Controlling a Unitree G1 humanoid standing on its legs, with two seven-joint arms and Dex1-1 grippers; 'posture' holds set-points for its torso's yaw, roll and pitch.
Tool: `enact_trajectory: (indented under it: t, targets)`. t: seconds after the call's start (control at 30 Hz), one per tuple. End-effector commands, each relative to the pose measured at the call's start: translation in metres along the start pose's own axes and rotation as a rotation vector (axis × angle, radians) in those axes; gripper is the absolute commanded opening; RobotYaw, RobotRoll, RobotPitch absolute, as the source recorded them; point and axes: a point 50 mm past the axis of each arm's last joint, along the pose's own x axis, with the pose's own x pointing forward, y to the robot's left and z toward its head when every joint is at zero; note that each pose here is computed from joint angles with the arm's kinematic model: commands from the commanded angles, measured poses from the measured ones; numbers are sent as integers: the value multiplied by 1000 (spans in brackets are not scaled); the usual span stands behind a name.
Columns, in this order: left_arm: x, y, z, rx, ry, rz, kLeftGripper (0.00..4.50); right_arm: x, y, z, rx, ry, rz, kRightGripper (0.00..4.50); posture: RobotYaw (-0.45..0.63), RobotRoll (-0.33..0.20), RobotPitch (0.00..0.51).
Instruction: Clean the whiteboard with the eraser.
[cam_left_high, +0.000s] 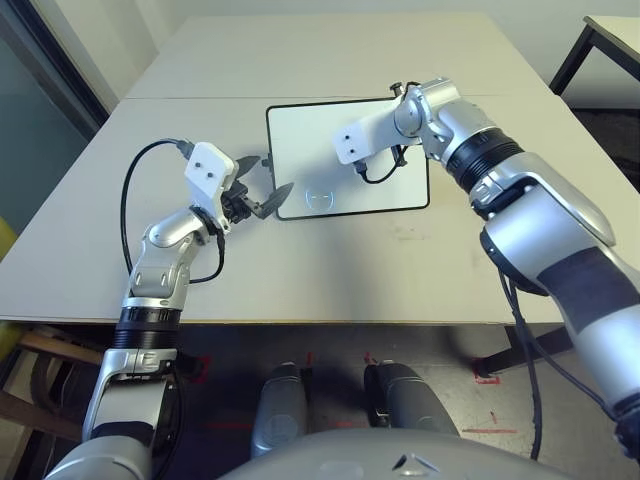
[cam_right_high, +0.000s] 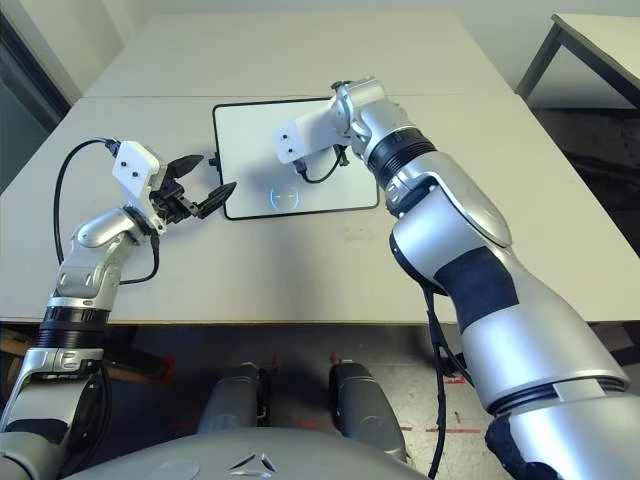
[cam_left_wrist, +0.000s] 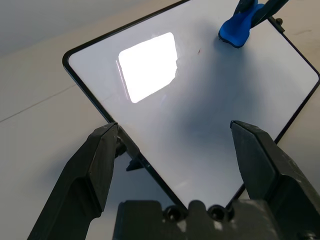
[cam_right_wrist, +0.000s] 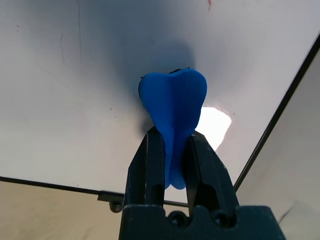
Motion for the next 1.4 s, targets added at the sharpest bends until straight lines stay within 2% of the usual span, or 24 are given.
enact_trajectory:
  t: [0.03,0.13,0.3,0.47,0.6,0.7,0.9,1.4]
  targets:
    - [9,-6,-5,-1,11,-40,4500,-21,-9,-9,119,-37,16,383,-134,0,51]
    - [16,-8,-7,-3,6,-58,4500,-33,-4,-23,235,-47,92,383,-154,0,52]
    - [25,-12,-8,-10,-11,-82,4500,-47,19,-73,494,9,260,383,-197,0,54]
    - [30,-13,-9,-13,-20,-90,4500,-44,44,-128,906,127,288,383,-213,0,56]
    - [30,-13,-10,-13,-22,-94,4500,-38,63,-151,1161,170,251,383,-212,0,60]
    - [29,-11,-9,-9,-24,-96,4500,-29,75,-157,1325,177,202,383,-204,0,61]
    - [24,-6,-6,3,-18,-88,4500,-15,87,-151,1478,169,170,383,-180,0,64]
    - [9,3,3,34,6,-66,4500,15,115,-143,1609,236,76,383,-121,0,64]
